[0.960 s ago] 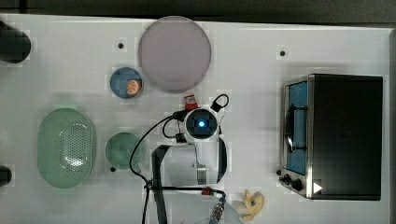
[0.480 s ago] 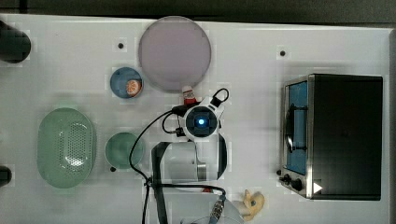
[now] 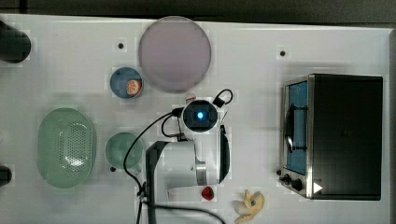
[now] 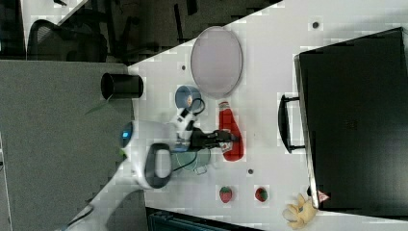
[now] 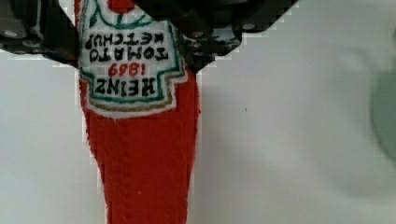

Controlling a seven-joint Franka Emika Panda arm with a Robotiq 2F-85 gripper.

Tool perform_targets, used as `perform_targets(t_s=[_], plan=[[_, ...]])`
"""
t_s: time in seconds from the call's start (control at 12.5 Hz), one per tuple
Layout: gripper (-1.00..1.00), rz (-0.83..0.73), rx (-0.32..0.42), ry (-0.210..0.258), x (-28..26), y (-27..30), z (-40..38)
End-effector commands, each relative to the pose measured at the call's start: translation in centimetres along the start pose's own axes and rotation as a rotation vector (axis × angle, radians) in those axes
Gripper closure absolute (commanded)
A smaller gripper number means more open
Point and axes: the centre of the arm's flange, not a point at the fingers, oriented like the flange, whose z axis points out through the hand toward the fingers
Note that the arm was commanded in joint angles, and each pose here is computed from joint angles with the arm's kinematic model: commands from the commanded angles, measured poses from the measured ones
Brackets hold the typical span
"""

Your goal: Pick Ketchup from the table and place it in strainer.

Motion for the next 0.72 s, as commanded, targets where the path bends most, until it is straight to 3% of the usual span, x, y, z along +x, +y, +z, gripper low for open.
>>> perform_targets(t_s=[0.08, 0.32, 0.72], plan=[[-0.25, -0.025, -0.053, 0.113, 0.9, -3.1, -11.8], [-0.25, 0.005, -0.065, 0.138, 0.7, -8.5, -17.4], [-0.25, 0.161, 0.018, 0.13, -0.1, -21.1, -18.5]])
